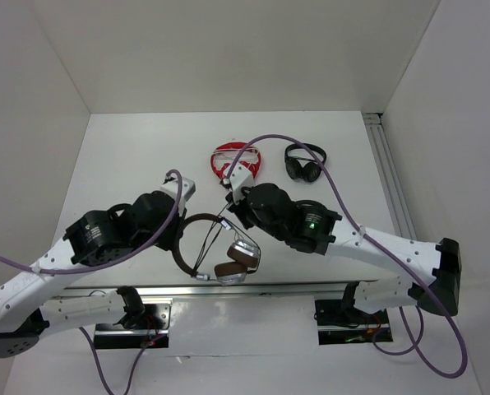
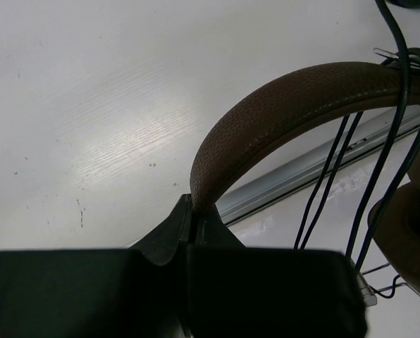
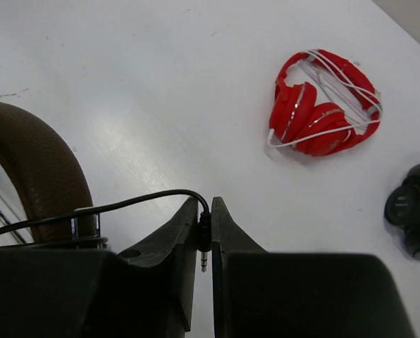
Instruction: Wrap the headphones
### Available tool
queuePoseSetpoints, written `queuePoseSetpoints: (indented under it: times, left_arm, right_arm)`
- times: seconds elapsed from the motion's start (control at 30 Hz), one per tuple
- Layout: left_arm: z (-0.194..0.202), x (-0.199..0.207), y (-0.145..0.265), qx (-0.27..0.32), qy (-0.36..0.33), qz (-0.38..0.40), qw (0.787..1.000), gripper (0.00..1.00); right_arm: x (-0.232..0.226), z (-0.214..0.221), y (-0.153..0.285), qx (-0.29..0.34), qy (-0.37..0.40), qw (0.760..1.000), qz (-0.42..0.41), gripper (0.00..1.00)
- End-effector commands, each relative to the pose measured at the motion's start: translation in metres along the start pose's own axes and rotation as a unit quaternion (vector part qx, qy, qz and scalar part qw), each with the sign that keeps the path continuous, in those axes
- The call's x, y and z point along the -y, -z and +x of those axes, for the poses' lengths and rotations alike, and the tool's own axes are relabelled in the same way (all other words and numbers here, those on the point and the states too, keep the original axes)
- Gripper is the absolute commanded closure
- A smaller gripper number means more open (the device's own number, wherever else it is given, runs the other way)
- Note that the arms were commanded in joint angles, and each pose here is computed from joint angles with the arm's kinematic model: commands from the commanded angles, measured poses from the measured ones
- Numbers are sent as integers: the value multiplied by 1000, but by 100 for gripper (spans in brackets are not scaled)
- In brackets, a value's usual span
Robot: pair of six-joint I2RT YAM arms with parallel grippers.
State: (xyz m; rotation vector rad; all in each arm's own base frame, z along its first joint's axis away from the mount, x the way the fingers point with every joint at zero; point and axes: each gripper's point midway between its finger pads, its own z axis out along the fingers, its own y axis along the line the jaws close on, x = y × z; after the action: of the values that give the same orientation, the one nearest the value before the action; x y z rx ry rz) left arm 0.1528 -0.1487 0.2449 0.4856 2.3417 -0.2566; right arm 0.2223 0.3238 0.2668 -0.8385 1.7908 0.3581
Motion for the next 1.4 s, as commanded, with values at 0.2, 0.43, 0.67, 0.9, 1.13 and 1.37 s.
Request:
queuePoseSetpoints:
  times: [0.2, 0.43, 0.67, 0.9, 1.13, 1.37]
  left_arm:
    - [-47, 18, 22, 81, 55, 45, 994, 100]
    - [-55, 10, 9, 74, 92, 10, 993, 100]
    - [-68, -14, 6, 79, 145, -12, 986, 100]
    - [-66, -46, -11, 77, 183, -55, 979, 100]
    - [-39, -96, -63, 49, 260, -90, 960, 100]
    - [11, -148, -100, -4, 367, -176, 913, 100]
  right_arm:
    - [11, -4, 0, 37, -34, 998, -46, 89]
    - [55, 10, 3, 32, -84, 995, 34, 53]
    - [94, 49, -6, -8, -153, 985, 79, 34]
    - [118, 71, -1, -23, -196, 971, 136, 28]
    - [108, 85, 13, -22, -242, 962, 124, 27]
    - [89, 94, 27, -13, -261, 962, 75, 14]
